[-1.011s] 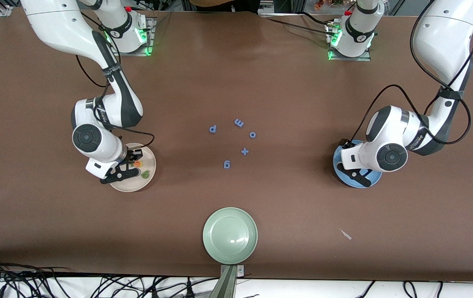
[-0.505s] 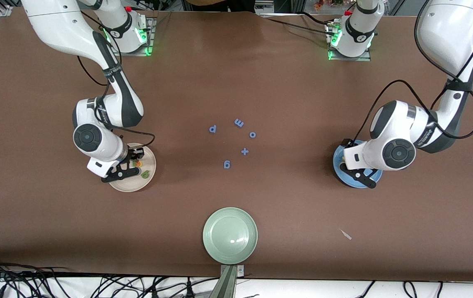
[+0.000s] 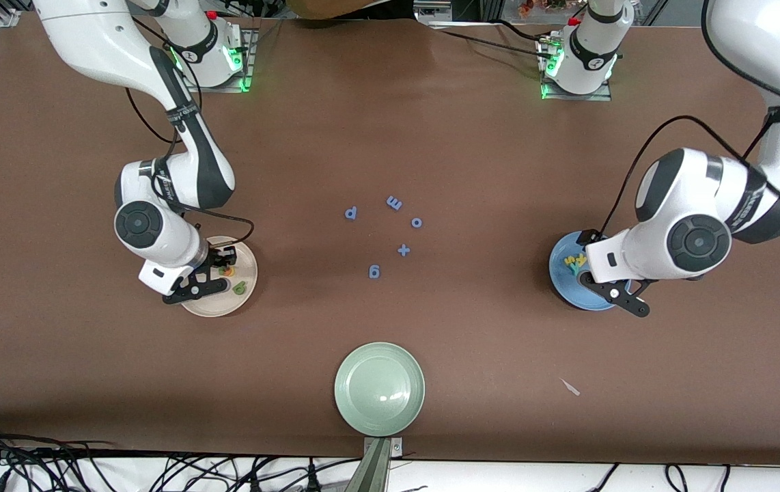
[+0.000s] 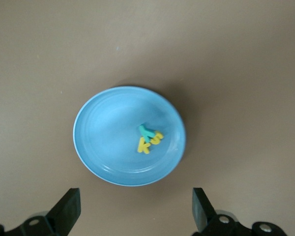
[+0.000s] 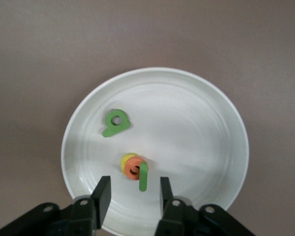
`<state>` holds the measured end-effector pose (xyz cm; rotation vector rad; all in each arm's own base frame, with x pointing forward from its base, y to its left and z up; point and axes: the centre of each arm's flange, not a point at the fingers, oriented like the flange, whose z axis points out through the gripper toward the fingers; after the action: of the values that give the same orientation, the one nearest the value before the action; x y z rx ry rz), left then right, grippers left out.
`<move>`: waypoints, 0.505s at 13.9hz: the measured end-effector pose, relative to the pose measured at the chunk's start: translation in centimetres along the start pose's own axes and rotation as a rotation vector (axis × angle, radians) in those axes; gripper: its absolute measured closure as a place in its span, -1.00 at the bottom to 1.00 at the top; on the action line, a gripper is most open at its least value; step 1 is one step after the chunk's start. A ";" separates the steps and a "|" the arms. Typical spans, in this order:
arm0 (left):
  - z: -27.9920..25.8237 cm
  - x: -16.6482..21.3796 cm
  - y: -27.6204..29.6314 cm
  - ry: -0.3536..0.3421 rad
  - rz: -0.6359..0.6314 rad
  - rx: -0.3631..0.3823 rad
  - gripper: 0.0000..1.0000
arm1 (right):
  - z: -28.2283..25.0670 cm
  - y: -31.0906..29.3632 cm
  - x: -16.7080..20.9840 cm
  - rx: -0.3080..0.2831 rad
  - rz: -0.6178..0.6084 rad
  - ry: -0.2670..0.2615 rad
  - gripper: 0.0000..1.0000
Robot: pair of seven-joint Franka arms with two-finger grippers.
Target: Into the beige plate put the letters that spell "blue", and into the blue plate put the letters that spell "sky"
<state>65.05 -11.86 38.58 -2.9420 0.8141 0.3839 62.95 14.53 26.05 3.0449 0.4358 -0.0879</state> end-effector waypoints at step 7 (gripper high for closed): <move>-10.8 -5.4 3.8 0.083 -0.081 -0.023 -1.00 | -17.7 0.7 -3.7 0.018 0.008 0.081 -1.00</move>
<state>60.98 -13.81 50.48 -3.0190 0.7004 0.2688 60.45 14.06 43.97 3.0763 0.4298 0.0320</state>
